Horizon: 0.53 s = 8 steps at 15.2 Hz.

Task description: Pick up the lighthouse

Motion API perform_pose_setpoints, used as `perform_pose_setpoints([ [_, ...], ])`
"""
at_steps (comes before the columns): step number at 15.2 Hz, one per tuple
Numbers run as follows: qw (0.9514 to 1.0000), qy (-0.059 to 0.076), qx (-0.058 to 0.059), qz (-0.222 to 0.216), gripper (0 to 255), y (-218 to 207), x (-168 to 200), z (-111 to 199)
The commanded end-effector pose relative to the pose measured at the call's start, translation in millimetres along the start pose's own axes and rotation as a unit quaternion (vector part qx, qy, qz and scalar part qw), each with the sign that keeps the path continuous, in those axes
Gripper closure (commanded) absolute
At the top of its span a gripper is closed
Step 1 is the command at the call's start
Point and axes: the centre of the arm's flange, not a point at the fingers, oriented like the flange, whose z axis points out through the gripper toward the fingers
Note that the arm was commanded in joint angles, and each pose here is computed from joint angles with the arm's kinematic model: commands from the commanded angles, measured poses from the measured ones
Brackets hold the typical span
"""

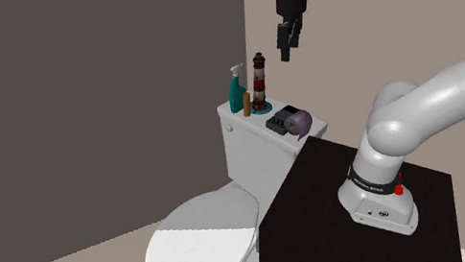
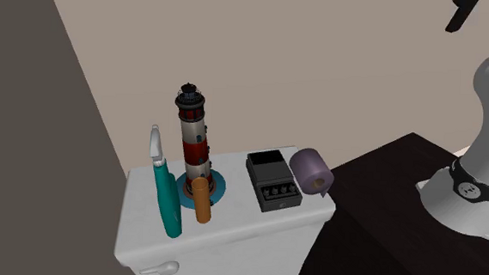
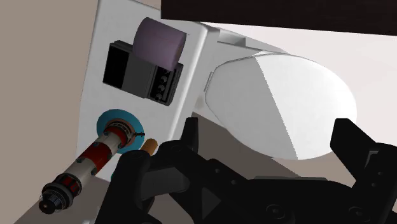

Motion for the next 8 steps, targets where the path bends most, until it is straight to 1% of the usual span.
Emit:
perform_pose_setpoints([
  [1,1.0,0.0,0.0,0.0,0,0,0,0],
  [8,0.9993,-0.016,-0.021,-0.028,0,66,50,34],
])
